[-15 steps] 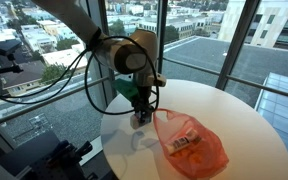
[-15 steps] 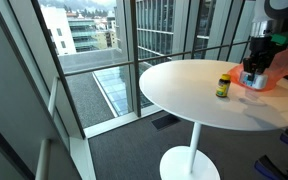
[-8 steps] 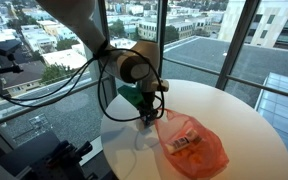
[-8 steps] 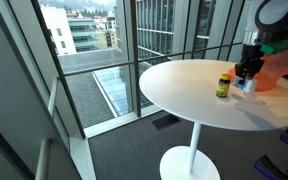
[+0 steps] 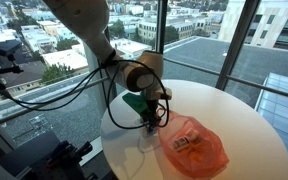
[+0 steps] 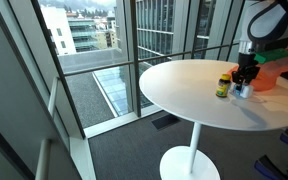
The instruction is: Remove the blue box from the plastic and put it on the table
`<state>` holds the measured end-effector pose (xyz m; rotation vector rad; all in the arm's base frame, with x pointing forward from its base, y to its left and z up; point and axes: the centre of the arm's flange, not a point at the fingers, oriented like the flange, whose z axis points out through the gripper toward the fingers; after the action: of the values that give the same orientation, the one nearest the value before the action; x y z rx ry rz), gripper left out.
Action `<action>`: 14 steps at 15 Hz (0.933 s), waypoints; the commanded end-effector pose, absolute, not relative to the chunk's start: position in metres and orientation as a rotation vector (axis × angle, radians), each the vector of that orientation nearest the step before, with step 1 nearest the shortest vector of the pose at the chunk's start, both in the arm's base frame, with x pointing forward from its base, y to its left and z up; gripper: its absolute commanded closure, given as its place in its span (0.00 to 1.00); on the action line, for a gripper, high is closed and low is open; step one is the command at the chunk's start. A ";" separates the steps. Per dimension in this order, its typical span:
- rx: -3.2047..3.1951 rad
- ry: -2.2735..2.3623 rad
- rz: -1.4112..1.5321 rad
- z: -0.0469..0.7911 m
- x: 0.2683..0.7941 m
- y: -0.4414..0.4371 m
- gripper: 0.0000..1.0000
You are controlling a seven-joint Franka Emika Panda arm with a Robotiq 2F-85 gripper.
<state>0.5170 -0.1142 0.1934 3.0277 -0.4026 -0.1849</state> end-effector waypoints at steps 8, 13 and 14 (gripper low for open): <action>3.022 -0.408 -0.201 0.237 0.514 -0.117 0.00; 3.031 -0.404 -0.283 0.279 0.501 -0.116 0.00; 3.038 -0.383 -0.285 0.287 0.499 -0.116 0.00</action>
<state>0.5107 -0.1168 0.2548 3.0253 -0.4290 -0.2670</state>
